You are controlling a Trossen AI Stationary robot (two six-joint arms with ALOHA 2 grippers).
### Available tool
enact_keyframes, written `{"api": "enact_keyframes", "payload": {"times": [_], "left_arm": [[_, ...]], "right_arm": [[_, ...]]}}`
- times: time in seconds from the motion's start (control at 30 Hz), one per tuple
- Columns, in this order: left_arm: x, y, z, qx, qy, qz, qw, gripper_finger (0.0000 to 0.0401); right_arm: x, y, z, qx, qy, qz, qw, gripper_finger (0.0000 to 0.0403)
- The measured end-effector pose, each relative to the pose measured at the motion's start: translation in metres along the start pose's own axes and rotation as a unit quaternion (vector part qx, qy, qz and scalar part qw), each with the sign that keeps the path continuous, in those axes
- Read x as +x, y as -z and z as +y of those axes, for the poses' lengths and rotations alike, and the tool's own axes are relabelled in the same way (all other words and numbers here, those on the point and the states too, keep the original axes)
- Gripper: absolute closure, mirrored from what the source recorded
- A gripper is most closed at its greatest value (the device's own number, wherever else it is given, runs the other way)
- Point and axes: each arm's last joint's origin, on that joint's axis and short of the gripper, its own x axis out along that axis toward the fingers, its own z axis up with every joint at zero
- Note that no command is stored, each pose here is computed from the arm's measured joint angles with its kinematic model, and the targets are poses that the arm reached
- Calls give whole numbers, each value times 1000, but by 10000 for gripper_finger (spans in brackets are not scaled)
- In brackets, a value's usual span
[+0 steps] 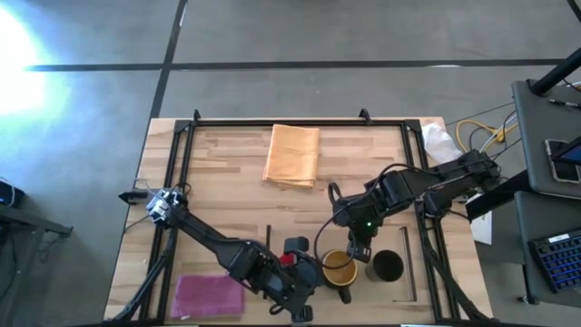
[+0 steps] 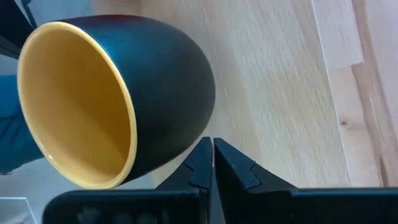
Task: Stack small to large cups/mugs on shelf
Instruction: Adjust the black mug on the shelf
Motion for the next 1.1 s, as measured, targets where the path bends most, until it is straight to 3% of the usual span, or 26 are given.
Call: {"api": "enact_keyframes", "payload": {"times": [0.63, 1.1], "left_arm": [[-1, -5, 3, -9, 9, -5, 1000, 401], [1, -4, 6, -7, 5, -1, 1000, 401]], "right_arm": [[-1, 0, -1, -29, 14, -12, 999, 394], [0, 3, 5, -25, -16, 4, 1000, 394]]}}
